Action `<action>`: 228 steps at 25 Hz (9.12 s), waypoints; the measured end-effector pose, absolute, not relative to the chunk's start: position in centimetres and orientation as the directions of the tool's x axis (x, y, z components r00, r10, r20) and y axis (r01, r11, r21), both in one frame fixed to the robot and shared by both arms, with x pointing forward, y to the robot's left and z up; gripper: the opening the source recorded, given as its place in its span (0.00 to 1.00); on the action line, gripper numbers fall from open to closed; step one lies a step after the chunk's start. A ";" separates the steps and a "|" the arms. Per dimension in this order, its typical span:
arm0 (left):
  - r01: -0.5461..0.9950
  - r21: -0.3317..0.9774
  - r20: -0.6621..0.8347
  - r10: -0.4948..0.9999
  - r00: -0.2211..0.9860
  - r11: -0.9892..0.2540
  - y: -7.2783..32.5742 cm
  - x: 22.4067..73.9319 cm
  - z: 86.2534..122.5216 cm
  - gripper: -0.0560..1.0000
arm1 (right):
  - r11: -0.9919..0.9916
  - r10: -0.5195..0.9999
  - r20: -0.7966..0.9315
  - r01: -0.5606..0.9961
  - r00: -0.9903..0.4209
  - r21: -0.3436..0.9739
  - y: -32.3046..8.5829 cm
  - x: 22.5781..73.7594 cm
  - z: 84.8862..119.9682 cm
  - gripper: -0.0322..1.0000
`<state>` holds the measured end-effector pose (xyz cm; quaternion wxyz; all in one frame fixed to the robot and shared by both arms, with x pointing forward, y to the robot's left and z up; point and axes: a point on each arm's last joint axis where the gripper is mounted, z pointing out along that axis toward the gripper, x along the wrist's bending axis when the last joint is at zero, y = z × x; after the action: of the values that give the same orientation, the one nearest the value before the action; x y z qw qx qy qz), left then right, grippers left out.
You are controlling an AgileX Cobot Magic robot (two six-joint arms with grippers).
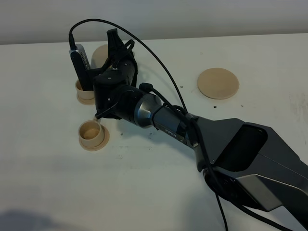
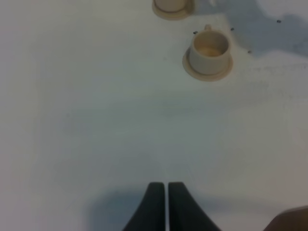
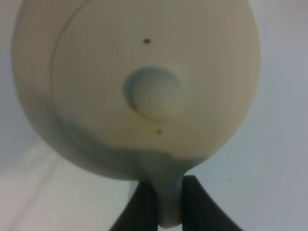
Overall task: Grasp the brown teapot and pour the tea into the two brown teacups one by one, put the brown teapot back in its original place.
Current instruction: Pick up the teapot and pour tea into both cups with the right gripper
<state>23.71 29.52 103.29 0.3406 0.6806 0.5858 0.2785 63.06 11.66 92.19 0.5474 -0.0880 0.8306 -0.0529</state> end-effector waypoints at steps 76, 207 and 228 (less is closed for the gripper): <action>0.608 0.790 -0.020 0.987 0.159 -0.082 29.5 23.7 103.3 0.04 | 0.881 -0.467 -0.879 -0.139 -0.093 -0.453 13.4 62.6 91.9 0.14; 0.608 0.790 -0.020 0.987 0.159 -0.082 29.5 23.7 103.3 0.04 | 0.864 -0.500 -0.860 -0.124 -0.102 -0.487 13.2 62.6 91.9 0.14; 0.608 0.790 -0.020 0.987 0.159 -0.082 29.5 23.7 103.3 0.04 | 0.873 -0.485 -0.866 -0.129 -0.126 -0.470 13.1 62.5 91.7 0.14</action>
<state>23.71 29.52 103.29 0.3406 0.6806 0.5858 0.2785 62.54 13.14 91.66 0.6274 -0.2081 0.7368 -0.1418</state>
